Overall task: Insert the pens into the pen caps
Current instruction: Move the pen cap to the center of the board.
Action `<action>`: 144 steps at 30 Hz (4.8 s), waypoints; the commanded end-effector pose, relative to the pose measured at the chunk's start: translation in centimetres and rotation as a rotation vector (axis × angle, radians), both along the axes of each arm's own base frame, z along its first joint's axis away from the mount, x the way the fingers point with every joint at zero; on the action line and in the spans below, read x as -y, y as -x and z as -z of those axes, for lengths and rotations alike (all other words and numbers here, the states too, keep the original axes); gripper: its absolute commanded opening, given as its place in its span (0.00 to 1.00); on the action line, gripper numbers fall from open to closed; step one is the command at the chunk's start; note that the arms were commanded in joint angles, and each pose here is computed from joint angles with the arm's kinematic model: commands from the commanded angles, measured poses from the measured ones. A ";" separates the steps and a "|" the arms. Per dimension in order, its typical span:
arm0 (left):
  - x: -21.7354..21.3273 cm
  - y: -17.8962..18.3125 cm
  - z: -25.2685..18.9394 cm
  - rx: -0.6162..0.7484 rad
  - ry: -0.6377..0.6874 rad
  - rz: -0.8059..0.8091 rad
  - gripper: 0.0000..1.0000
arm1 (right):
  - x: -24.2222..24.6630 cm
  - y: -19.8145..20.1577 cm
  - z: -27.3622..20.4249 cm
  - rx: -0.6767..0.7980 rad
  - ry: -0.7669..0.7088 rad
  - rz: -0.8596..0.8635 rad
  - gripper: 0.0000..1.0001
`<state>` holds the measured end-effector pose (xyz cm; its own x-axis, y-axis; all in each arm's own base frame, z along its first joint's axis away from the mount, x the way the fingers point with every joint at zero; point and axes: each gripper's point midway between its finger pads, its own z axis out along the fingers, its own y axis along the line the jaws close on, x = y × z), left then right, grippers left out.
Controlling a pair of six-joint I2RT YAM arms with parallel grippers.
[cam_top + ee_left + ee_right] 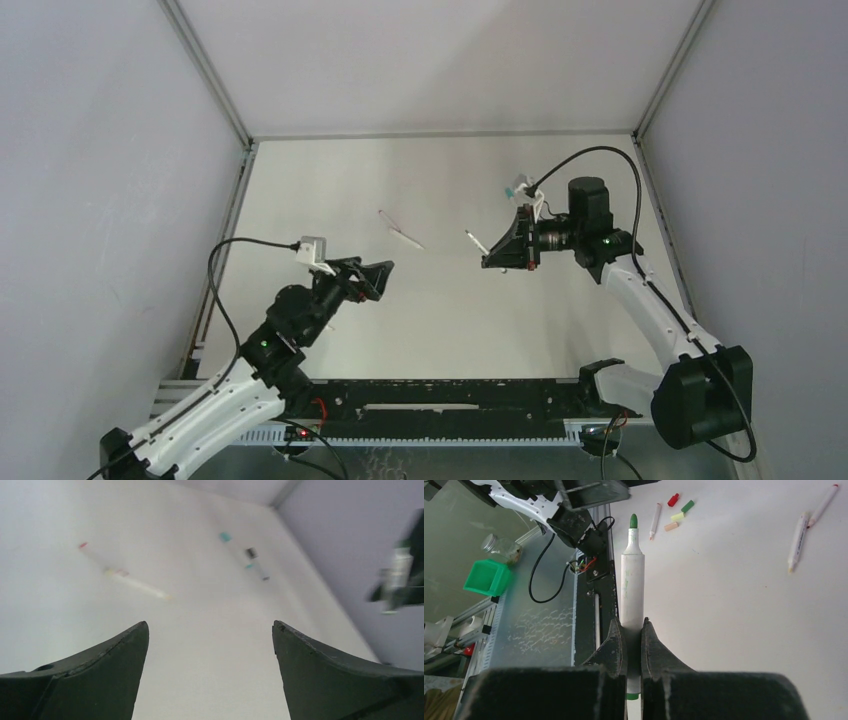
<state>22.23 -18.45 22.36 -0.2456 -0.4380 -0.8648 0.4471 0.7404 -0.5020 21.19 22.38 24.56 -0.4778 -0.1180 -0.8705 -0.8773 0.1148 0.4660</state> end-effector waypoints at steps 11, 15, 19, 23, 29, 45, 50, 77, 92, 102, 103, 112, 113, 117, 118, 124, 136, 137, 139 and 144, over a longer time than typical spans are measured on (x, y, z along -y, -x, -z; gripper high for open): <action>-13.2 -4.1 11.1 -0.421 -0.113 -0.548 0.61 | 1.5 -0.5 -0.3 0.042 -0.008 0.011 0.00; -15.1 -4.5 12.8 -0.508 -0.118 -0.638 0.57 | 1.5 -0.5 -0.2 0.043 -0.007 0.010 0.00; -16.5 -4.6 14.8 -0.626 -0.149 -0.723 0.58 | 1.6 -0.5 -0.1 0.041 -0.005 0.011 0.00; -17.5 -4.4 16.2 -0.728 -0.205 -0.799 0.53 | 1.6 -0.5 -0.1 0.043 -0.007 0.010 0.00; -17.6 -4.6 17.3 -0.778 -0.233 -0.810 0.52 | 1.6 -0.4 -0.1 0.043 -0.008 0.008 0.00; -16.8 -5.7 18.9 -0.867 -0.305 -0.768 0.37 | 1.7 -0.2 -0.4 0.052 -0.015 0.002 0.00; -16.6 -5.6 19.8 -0.921 -0.334 -0.751 0.27 | 1.7 0.0 -0.7 0.061 -0.020 -0.001 0.00; -8.1 -8.6 16.6 -0.735 -0.433 -0.282 0.07 | 2.3 0.4 -1.8 0.101 -0.036 0.010 0.00; 9.0 -2.1 17.1 -0.478 -0.716 0.475 0.06 | 2.5 0.4 -1.9 0.115 -0.033 0.017 0.00; 10.2 -0.7 19.1 -0.509 -0.849 0.544 0.07 | 2.6 0.2 -1.8 0.115 -0.031 0.020 0.00; 10.2 -0.7 19.3 -0.512 -0.853 0.543 0.07 | 2.6 0.2 -1.8 0.113 -0.031 0.022 0.00; 9.9 -1.1 19.3 -0.526 -0.883 0.503 0.22 | 2.6 0.1 -1.6 0.108 -0.029 0.022 0.00; 9.7 -1.2 19.2 -0.527 -0.885 0.488 0.25 | 2.6 0.1 -1.6 0.108 -0.029 0.021 0.00; 9.4 -1.7 17.4 -0.516 -0.830 0.415 0.35 | 2.6 0.1 -1.6 0.108 -0.029 0.022 0.00; 9.4 -1.7 16.9 -0.518 -0.798 0.387 0.39 | 2.6 0.1 -1.6 0.109 -0.029 0.021 0.00; 9.6 -1.0 12.9 -0.460 -0.580 0.311 0.39 | 2.6 0.1 -1.5 0.109 -0.029 0.020 0.00; 11.7 4.3 16.2 -0.578 -0.482 0.427 0.02 | 2.6 0.0 -1.4 0.110 -0.025 0.024 0.00; 11.6 4.1 16.7 -0.589 -0.491 0.413 0.02 | 2.7 0.0 -1.4 0.109 -0.025 0.025 0.00; 11.2 3.9 17.7 -0.617 -0.532 0.387 0.01 | 2.7 0.0 -1.4 0.109 -0.025 0.026 0.00; 9.9 2.9 19.1 -0.644 -0.633 0.307 0.01 | 2.7 0.0 -1.4 0.108 -0.025 0.027 0.00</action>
